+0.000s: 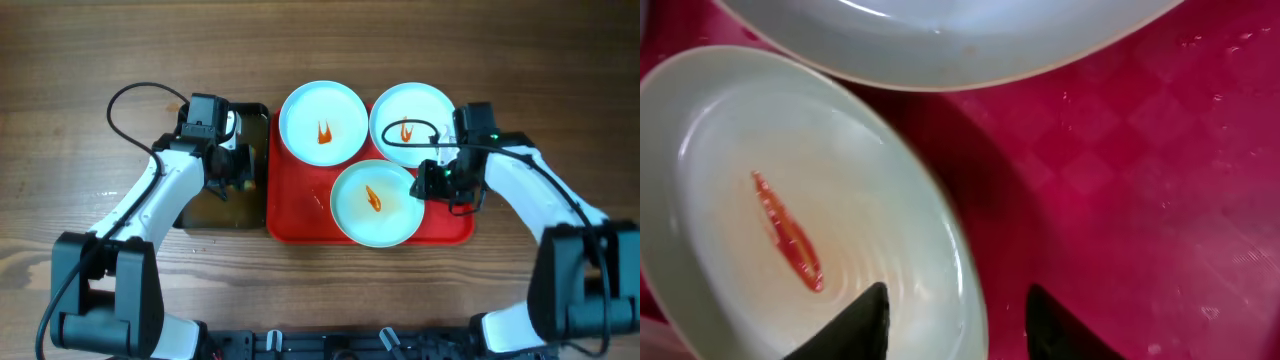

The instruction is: Clean dirty plates on tray and stack at the side

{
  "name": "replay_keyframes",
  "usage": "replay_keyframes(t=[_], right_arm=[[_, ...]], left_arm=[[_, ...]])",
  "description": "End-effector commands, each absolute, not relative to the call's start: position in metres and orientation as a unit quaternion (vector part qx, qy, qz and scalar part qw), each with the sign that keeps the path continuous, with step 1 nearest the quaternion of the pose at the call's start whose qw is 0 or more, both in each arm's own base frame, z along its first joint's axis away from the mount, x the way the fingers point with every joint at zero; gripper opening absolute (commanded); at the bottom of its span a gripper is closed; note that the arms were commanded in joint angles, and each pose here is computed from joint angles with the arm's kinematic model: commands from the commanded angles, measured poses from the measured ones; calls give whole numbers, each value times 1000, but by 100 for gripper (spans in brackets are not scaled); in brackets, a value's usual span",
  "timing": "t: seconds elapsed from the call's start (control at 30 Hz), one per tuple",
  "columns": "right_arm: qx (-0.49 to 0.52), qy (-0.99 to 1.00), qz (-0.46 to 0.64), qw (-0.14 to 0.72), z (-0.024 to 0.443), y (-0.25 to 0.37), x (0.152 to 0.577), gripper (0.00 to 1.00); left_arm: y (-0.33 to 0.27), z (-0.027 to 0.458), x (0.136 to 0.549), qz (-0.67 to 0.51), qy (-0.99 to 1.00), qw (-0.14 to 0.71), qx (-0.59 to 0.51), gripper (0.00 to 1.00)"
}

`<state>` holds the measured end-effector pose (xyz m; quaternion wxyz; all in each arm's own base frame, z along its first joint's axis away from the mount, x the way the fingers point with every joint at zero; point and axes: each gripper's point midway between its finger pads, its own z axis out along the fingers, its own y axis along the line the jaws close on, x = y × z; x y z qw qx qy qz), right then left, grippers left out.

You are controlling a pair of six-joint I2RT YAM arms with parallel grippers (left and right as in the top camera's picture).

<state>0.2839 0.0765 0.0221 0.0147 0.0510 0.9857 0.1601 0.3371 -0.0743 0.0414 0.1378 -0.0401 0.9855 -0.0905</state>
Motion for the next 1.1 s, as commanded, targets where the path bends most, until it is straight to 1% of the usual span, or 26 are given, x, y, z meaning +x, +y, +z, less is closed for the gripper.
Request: replay_keyframes(t=[0.0, 0.03, 0.1, 0.2, 0.23, 0.33, 0.5, 0.53, 0.6, 0.67, 0.83, 0.93, 1.07], right_arm=[[64, 983, 170, -26, 4, 81, 273, 31], [63, 983, 172, -31, 2, 83, 272, 25], [54, 982, 178, -38, 0, 90, 269, 20], [28, 983, 177, -44, 0, 107, 263, 7], [28, 983, 177, -47, 0, 113, 261, 4], [33, 983, 174, -42, 0, 124, 262, 4], [40, 983, 174, -44, 0, 126, 262, 4], [40, 983, 174, -45, 0, 126, 261, 4], [40, 983, 174, -44, 0, 126, 261, 4], [38, 983, 174, -45, 0, 126, 261, 4], [38, 983, 173, -45, 0, 126, 261, 4], [37, 983, 173, -45, 0, 126, 261, 4], [36, 983, 173, -45, 0, 126, 261, 4]], left_arm=[[-82, 49, 339, -107, 983, 144, -37, 4], [-85, 49, 338, -118, 982, 142, -36, 4], [-94, 51, 336, -142, 980, 137, -31, 4], [-117, 61, 331, -212, 969, 125, -18, 4], [-127, 67, 330, -243, 962, 124, -11, 4], [-154, 81, 324, -319, 941, 112, 9, 4], [-197, 86, 310, -343, 935, 90, 26, 4], [-220, 89, 308, -355, 930, 92, 32, 4], [-241, 88, 307, -362, 928, 88, 13, 4], [-269, 80, 304, -377, 923, 70, -9, 4], [-307, 53, 297, -393, 918, 33, -41, 4], [-311, 35, 294, -386, 920, 9, -67, 4], [-311, 15, 291, -375, 924, -8, -73, 4]])
